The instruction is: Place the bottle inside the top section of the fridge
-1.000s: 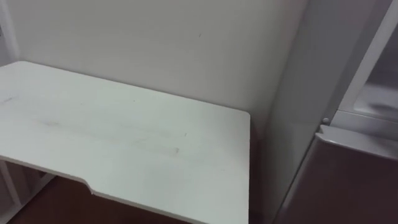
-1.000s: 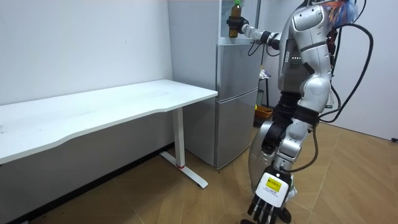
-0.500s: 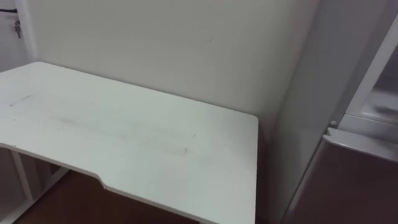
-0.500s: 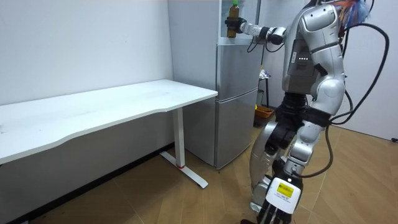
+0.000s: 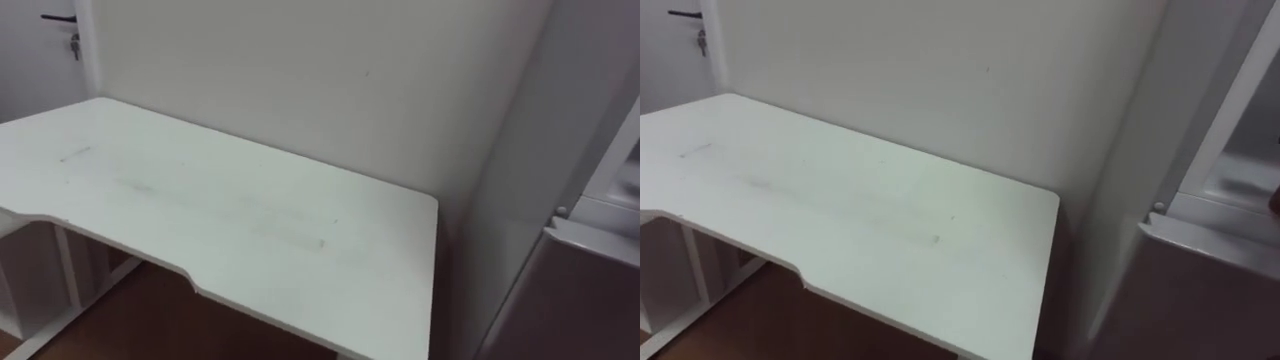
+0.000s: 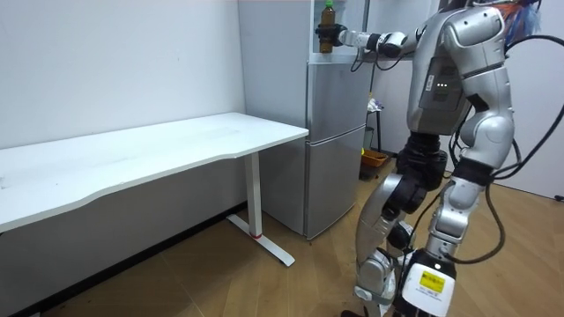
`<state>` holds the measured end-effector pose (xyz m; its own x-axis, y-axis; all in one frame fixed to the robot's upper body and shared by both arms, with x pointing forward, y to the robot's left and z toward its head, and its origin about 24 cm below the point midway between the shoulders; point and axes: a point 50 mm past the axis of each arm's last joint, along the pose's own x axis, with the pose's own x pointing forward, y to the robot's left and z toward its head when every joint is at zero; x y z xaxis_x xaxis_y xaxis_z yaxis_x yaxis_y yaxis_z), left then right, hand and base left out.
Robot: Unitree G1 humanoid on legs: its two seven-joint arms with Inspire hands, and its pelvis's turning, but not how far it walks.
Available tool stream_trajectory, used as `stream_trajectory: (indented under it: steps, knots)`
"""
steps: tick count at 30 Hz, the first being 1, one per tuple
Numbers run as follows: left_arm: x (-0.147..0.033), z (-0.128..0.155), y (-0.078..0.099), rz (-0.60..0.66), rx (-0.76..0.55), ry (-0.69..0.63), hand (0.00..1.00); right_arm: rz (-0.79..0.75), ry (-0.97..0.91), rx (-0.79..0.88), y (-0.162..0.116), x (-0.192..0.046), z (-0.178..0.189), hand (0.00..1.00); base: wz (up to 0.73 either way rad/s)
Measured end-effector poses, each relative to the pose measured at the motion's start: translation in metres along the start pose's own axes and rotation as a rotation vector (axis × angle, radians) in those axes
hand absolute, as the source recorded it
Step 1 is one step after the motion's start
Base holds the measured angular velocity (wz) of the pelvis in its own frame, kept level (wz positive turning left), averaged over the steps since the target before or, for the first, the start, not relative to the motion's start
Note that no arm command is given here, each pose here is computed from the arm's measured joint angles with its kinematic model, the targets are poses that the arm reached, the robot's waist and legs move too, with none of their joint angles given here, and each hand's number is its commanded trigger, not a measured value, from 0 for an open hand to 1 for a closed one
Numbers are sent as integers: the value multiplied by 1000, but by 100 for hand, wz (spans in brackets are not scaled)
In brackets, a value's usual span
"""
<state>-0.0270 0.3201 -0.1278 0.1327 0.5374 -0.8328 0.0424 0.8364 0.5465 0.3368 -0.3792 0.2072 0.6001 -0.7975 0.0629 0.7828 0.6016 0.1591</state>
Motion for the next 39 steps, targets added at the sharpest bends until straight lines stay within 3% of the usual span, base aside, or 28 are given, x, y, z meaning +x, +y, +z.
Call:
stream_trajectory:
  steps: [5,6,7,8,9,39]
  knots:
    - [-1,-5,5,15,10,11,0,-7,-9,-1,0,1,3,100,1]
    - [-1,-7,5,12,11,16,0,-6,-10,-1,0,1,3,93,4]
    - [-1,-8,5,10,12,20,0,-5,-8,-2,0,2,2,56,4]
    - [-1,-8,5,9,13,22,0,-4,-7,-3,0,2,2,14,4]
    - [-1,-9,4,7,13,26,0,0,-4,-3,0,2,1,0,0]
    - [2,2,19,42,26,-15,0,115,98,26,3,3,-14,0,0]
